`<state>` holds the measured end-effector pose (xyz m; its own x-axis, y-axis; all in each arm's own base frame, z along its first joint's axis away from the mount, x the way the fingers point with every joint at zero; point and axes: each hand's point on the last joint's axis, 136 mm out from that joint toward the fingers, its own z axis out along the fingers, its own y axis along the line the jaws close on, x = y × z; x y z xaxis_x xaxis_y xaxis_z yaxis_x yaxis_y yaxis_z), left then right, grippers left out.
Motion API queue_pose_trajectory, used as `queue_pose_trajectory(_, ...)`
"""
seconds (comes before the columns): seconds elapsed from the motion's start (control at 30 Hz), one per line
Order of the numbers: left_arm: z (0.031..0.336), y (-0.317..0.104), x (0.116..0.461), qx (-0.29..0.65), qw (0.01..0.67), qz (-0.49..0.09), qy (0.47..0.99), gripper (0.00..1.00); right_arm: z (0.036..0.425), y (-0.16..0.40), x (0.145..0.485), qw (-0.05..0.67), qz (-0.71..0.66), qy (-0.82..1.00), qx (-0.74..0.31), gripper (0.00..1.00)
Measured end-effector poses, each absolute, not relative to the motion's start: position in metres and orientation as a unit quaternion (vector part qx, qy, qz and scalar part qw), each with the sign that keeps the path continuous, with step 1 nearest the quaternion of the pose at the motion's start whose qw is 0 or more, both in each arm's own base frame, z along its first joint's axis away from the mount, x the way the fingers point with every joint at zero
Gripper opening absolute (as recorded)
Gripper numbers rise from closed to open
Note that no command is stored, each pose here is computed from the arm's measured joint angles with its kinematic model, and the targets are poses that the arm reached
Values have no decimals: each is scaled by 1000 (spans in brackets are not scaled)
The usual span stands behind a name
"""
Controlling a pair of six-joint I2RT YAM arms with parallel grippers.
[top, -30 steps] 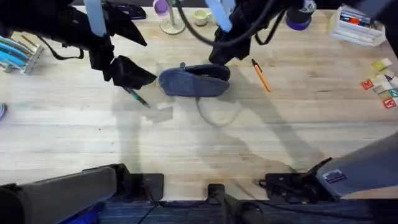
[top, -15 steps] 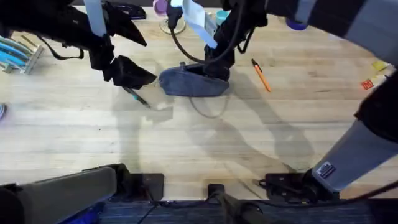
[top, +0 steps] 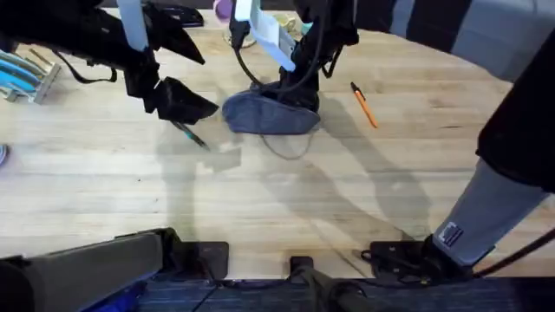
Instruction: Unzip the bag, pick up the pens from the table one at a time and place them inside, then zip the bag closed.
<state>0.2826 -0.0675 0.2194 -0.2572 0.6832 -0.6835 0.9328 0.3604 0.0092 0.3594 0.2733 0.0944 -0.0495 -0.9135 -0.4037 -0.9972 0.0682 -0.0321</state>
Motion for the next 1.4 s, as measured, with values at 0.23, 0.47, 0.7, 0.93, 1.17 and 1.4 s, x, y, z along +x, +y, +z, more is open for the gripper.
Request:
queue_pose_trajectory(0.23,219,-67,283,527,305,-204,766,993,95,274,359,162,130,713,-670,663)
queue_pose_trajectory(0.47,219,-67,283,527,305,-204,766,993,94,273,358,159,132,713,-670,994)
queue_pose_trajectory(0.7,219,-67,283,527,305,-204,766,993,94,273,358,159,132,713,-670,995)
queue_pose_trajectory(0.93,219,-67,283,528,304,-203,767,993,95,274,358,159,133,719,-663,996)
queue_pose_trajectory(1.17,219,-67,283,527,304,-203,767,993,136,267,363,194,107,753,-619,996)
queue_pose_trajectory(1.4,219,-67,283,528,304,-203,767,993,229,237,373,297,46,776,-554,995)
